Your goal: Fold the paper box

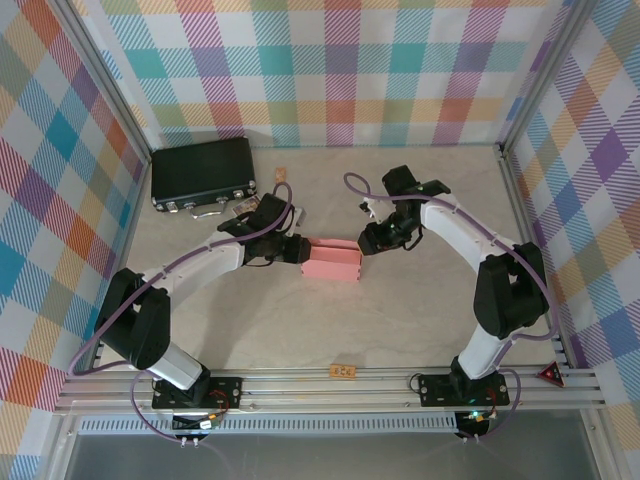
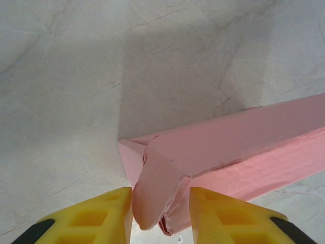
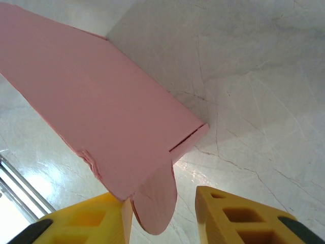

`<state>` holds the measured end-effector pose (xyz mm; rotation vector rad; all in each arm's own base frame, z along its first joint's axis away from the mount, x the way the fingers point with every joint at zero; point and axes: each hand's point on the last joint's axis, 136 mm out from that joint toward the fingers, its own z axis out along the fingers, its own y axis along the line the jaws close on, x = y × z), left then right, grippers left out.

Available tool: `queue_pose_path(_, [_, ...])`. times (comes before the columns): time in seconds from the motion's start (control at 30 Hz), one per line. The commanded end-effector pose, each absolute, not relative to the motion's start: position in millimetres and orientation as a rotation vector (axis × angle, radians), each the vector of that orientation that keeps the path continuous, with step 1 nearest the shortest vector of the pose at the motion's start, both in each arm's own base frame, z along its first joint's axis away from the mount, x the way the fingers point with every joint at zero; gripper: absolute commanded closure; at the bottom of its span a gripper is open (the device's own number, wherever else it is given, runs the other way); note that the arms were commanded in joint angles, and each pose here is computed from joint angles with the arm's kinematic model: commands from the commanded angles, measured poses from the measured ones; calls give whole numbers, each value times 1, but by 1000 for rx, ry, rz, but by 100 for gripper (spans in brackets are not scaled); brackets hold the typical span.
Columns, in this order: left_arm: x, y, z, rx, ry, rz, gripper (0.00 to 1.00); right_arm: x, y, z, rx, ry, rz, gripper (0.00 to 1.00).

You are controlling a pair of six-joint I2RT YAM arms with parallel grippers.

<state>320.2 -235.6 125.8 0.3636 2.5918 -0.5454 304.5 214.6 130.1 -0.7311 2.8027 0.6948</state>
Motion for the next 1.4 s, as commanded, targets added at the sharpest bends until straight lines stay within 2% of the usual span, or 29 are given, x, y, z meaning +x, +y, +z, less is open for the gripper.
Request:
queue_pose_path(0.0, [321, -232, 144, 377, 2534, -539, 65, 294, 213, 136, -748, 2801, 702, 62])
queue_pose_path(0.3, [319, -226, 149, 381, 2508, -510, 63, 291, 212, 138, -740, 2794, 706, 62])
queue_pose_path(0.53, [321, -229, 142, 385, 2526, -517, 64, 289, 213, 139, -734, 2797, 728, 69])
queue_pose_path(0.83, [320, -235, 142, 393, 2522, -557, 76, 288, 219, 142, -724, 2794, 787, 76])
queue_pose_path(1.37, [317, -236, 135, 398, 2541, -569, 82, 287, 227, 144, -700, 2795, 865, 80])
